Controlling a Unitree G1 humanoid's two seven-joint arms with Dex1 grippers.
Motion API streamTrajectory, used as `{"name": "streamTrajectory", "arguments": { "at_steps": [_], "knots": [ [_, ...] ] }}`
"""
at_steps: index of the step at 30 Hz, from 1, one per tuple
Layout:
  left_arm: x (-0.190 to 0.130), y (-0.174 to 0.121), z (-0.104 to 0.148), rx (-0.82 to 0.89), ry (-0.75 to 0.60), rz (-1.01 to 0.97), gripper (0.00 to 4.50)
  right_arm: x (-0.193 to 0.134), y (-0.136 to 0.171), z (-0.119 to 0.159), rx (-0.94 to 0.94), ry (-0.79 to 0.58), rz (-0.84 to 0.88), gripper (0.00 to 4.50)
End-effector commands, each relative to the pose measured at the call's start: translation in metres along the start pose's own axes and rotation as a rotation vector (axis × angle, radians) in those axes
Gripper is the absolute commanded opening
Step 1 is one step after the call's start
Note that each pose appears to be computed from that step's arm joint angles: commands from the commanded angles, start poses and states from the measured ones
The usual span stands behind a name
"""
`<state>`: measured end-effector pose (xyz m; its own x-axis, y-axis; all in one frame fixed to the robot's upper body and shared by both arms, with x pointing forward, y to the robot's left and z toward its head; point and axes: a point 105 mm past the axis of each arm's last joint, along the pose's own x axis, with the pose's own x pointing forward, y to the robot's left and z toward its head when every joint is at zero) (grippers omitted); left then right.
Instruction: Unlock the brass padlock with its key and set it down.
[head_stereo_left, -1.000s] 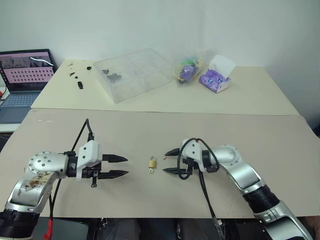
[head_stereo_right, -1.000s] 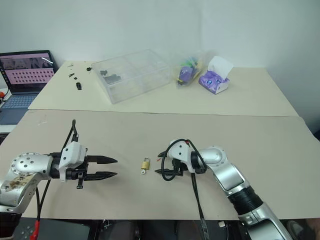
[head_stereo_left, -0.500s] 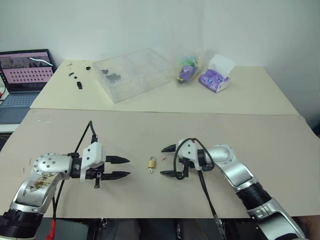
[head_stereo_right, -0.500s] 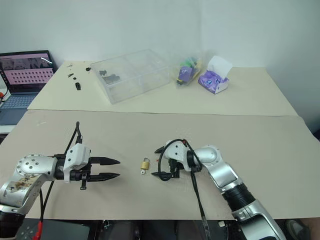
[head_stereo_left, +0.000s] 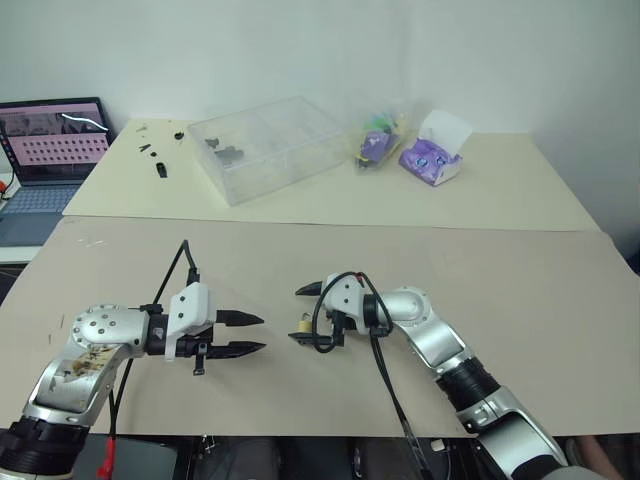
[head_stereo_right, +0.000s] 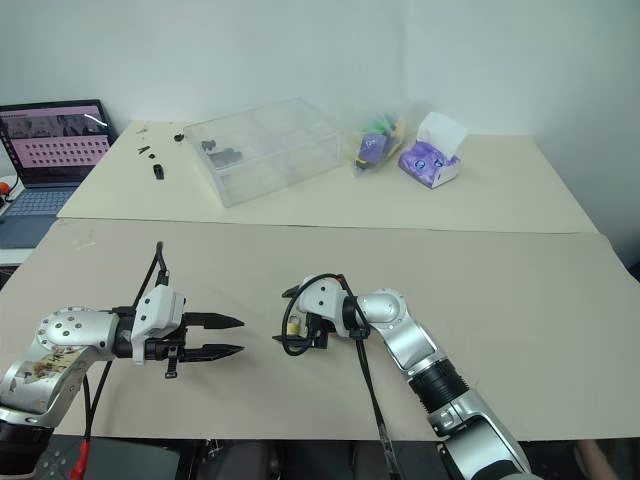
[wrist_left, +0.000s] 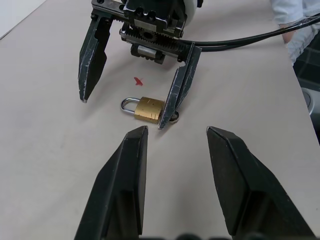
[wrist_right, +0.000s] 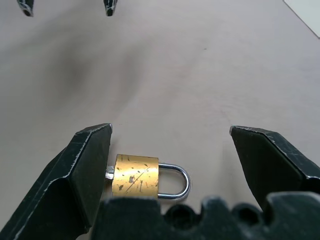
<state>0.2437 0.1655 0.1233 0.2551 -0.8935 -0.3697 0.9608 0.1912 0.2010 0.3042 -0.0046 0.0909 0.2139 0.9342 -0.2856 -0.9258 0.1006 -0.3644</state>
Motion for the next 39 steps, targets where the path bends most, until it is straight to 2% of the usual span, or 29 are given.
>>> {"name": "streamTrajectory", "arguments": {
  "at_steps": [1,15,38,39],
  "knots": [
    [0.000,0.002,0.008,0.035,-0.010,-0.001,1.93,-0.008,-0.003,0.005,-0.046,-0.009,0.008,4.44],
    [0.005,0.006,0.009,0.047,-0.014,-0.001,1.93,-0.015,0.016,-0.002,0.056,-0.012,-0.004,4.44],
    [0.007,0.008,0.011,0.058,-0.015,0.001,1.93,-0.011,0.011,-0.004,0.077,-0.014,-0.047,4.44],
    [0.007,0.009,0.011,0.058,-0.015,0.002,1.93,-0.012,0.011,-0.004,0.077,-0.013,-0.047,3.93]
  ]
}}
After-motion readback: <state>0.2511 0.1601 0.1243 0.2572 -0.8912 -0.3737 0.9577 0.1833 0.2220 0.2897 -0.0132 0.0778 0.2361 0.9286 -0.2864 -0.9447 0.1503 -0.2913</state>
